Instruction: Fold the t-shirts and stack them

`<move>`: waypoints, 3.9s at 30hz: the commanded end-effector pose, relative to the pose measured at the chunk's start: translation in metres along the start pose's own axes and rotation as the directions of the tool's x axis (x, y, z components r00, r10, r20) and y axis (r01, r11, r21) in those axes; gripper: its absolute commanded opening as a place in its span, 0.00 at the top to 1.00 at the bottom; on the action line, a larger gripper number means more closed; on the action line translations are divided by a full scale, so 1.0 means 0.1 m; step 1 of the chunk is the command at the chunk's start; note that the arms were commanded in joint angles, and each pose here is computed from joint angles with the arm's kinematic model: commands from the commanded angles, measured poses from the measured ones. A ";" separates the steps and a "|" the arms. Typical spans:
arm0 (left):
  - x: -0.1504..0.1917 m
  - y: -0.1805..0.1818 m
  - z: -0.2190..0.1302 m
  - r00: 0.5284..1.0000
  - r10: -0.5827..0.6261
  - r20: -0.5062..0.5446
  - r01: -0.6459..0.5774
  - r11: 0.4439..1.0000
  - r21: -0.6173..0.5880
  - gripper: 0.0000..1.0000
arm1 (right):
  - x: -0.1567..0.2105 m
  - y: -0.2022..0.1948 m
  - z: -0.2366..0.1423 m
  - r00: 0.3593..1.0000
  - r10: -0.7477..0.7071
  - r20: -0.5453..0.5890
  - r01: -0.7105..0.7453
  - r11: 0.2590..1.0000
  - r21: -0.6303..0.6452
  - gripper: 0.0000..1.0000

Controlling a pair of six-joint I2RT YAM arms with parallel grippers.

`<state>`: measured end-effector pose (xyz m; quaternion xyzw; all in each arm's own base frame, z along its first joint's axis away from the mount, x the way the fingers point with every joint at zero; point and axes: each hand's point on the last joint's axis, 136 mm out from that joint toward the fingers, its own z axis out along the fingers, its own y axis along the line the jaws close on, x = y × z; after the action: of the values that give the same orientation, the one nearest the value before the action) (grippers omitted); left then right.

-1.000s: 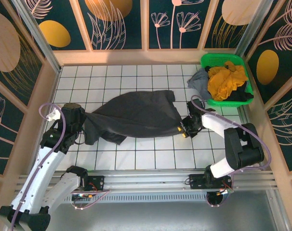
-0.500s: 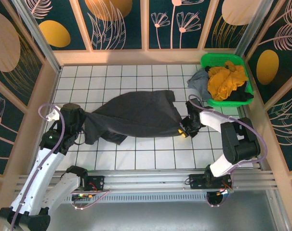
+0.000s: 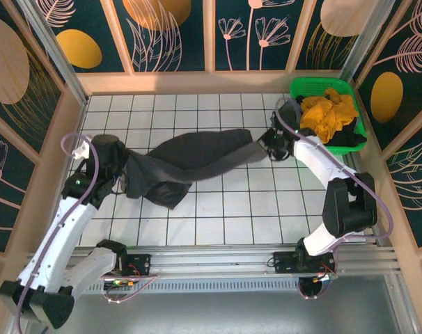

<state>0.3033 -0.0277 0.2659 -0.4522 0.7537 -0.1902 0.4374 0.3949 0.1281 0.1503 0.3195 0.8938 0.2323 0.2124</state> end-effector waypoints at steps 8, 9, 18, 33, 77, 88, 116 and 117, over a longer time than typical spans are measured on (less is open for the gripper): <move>-1.00 -1.97 -0.35 0.990 -0.012 0.139 -0.040 0.930 0.365 1.00 | -1.56 1.35 -1.67 0.902 0.015 0.430 0.180 0.895 -0.409 1.00; -1.07 -2.06 -0.39 0.989 -0.015 0.146 -0.042 0.924 0.379 1.00 | -1.65 1.41 -1.81 0.890 0.026 0.454 0.193 0.882 -0.430 1.00; -1.59 -2.52 -0.78 0.976 0.007 0.220 -0.111 0.878 0.466 1.00 | -2.09 1.67 -3.20 0.746 0.146 0.650 0.335 0.761 -0.556 1.00; -2.02 -2.12 -1.64 0.891 0.012 0.454 -0.212 0.895 0.393 1.00 | -1.53 1.36 -4.68 0.554 0.229 0.801 0.500 0.677 -0.540 1.00; -1.00 -0.21 0.06 1.000 -0.003 0.028 0.003 1.000 0.005 0.66 | -0.70 -0.51 -1.30 0.921 0.221 0.320 -0.145 0.958 -0.246 0.63; 0.21 1.17 0.42 0.960 -0.051 -0.277 -0.020 0.968 -0.249 0.37 | 0.07 -1.42 -0.74 0.980 0.135 0.149 -0.148 0.986 0.074 0.34; 0.81 0.91 1.59 0.856 0.017 -0.516 -0.084 0.991 -0.106 0.43 | 0.13 -1.00 1.23 0.993 -0.015 -0.115 0.060 0.916 0.397 0.64; 0.86 0.86 1.61 0.848 0.030 -0.530 -0.092 0.991 -0.093 0.42 | 0.03 -1.08 1.19 0.995 0.014 -0.095 0.025 0.916 0.400 0.64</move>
<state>0.3544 -0.0191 0.0655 -0.4242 0.8618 -0.2131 0.1787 0.4301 0.1556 0.0208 0.2680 0.9415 0.1472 0.1415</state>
